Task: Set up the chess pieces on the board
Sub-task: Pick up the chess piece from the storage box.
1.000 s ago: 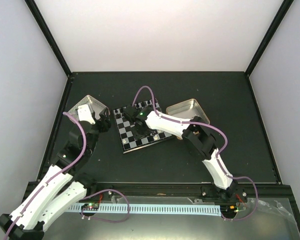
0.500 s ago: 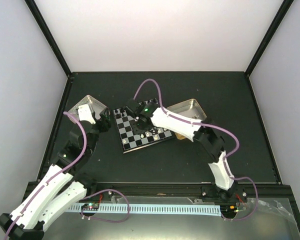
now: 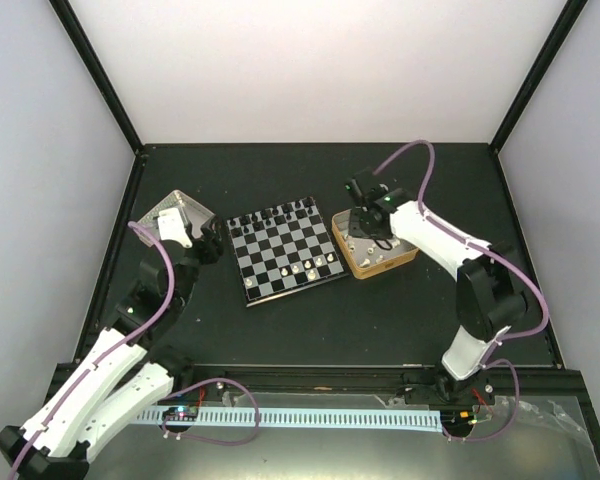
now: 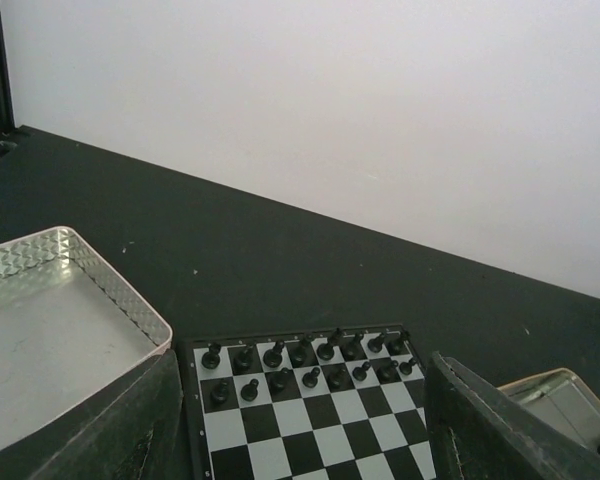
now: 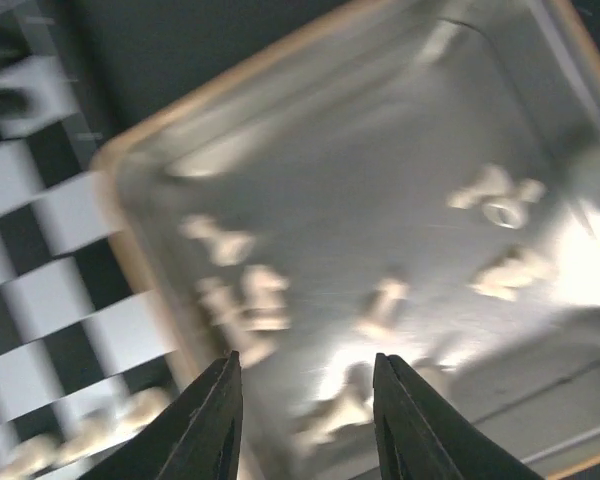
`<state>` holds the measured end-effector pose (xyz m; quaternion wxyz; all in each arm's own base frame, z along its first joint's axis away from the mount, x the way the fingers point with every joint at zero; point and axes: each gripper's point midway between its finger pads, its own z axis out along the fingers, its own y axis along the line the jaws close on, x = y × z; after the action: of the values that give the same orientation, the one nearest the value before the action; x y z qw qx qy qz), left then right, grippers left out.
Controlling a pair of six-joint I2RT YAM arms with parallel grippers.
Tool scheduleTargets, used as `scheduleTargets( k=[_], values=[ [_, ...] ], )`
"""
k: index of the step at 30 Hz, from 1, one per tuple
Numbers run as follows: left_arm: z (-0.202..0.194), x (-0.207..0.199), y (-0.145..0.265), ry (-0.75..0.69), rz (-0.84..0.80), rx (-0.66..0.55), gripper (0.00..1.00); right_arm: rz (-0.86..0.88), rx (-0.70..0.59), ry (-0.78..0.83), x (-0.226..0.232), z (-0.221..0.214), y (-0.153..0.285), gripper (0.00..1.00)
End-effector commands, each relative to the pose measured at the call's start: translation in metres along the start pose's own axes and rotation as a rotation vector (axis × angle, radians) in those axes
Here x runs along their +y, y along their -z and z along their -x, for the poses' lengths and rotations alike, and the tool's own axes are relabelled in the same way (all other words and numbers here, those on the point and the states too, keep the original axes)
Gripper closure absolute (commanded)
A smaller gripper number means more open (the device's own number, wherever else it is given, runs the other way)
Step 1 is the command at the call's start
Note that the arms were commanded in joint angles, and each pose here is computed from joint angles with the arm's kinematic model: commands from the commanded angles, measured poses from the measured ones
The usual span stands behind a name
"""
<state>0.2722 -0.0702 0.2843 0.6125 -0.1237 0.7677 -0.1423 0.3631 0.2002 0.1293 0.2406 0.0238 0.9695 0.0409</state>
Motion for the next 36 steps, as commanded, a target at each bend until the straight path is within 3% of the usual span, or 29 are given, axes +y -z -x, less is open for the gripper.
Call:
scheduleTargets(
  k=[1, 7, 15, 29, 36],
  values=[
    [0.000, -0.007, -0.003, -0.001, -0.036, 0.002, 0.32, -0.093, 0.019, -0.099, -0.050, 0.001, -0.022, 0.63],
    [-0.002, -0.011, -0.006, -0.012, -0.049, 0.017, 0.32, -0.206, 0.034, -0.174, -0.097, 0.007, -0.050, 0.63],
    [-0.003, -0.012, -0.009, -0.020, -0.046, 0.026, 0.32, -0.260, 0.044, -0.225, -0.119, 0.013, -0.074, 0.79],
    [-0.006, -0.012, -0.013, -0.026, -0.041, 0.038, 0.32, -0.253, 0.036, -0.244, -0.123, 0.026, -0.093, 0.75],
    [-0.007, -0.012, -0.014, -0.028, -0.039, 0.043, 0.32, -0.268, 0.069, -0.248, -0.127, 0.018, -0.103, 0.80]
  ],
)
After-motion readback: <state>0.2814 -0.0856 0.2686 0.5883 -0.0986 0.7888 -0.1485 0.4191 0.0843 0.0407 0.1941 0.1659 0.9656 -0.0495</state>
